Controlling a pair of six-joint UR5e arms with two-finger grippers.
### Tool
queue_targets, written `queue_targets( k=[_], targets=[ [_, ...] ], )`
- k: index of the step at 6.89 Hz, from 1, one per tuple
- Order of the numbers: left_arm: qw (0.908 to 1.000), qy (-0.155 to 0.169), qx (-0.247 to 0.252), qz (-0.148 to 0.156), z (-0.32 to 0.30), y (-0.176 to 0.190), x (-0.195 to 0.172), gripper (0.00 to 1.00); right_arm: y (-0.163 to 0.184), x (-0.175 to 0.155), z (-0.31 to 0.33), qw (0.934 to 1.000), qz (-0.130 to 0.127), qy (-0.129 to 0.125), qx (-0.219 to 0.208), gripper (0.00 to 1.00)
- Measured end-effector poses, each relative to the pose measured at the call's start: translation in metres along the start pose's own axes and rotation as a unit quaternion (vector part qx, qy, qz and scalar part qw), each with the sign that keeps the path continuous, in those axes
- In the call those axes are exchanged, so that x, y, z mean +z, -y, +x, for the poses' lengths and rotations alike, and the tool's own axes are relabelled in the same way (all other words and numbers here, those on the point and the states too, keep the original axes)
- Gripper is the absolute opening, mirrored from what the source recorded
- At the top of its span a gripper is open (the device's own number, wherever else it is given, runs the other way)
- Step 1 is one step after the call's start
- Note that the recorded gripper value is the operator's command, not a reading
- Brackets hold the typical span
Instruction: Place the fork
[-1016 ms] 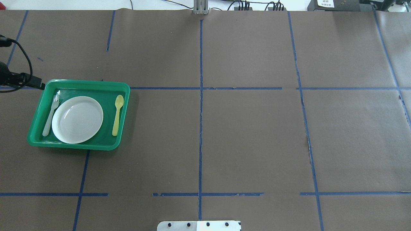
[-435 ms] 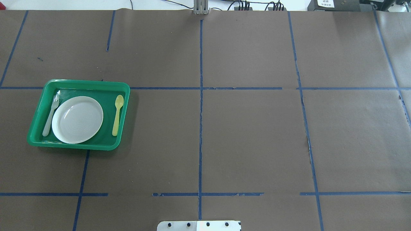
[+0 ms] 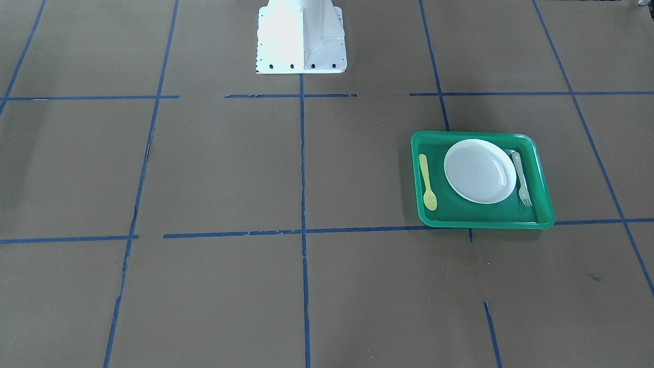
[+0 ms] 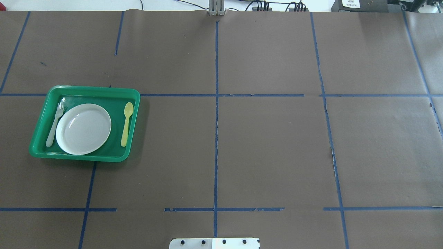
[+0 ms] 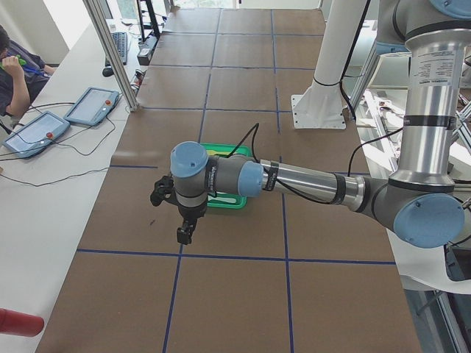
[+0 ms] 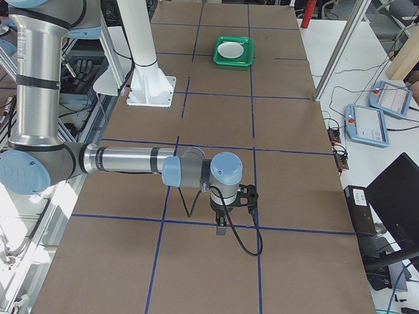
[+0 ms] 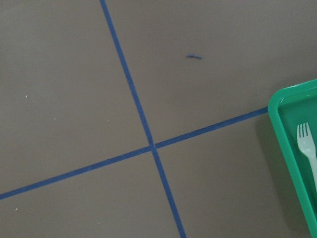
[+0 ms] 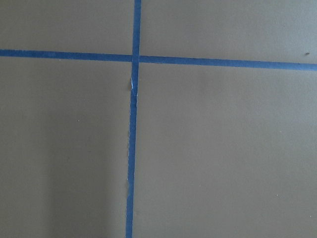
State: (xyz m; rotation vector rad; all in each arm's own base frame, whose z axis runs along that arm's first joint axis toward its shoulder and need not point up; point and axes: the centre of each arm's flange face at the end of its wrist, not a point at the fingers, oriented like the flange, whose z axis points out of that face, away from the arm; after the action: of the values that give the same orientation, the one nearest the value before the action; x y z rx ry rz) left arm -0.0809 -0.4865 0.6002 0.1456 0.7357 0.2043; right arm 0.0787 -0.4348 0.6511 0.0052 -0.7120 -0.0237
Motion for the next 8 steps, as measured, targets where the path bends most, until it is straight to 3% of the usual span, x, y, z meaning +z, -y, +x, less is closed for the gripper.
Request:
queue_targets(
  k=[3, 8],
  targets=[
    [0.9981, -0.033, -0.042, -0.032, -0.023, -0.044, 0.031, 1.00, 0.000, 0.000, 0.000, 1.0000, 0.000, 0.000, 0.000, 1.00],
    [0.9976, -0.032, -0.048, -0.038, -0.028, -0.049, 0.037, 1.00, 0.000, 0.000, 0.000, 1.0000, 0.000, 0.000, 0.000, 1.00]
  ],
)
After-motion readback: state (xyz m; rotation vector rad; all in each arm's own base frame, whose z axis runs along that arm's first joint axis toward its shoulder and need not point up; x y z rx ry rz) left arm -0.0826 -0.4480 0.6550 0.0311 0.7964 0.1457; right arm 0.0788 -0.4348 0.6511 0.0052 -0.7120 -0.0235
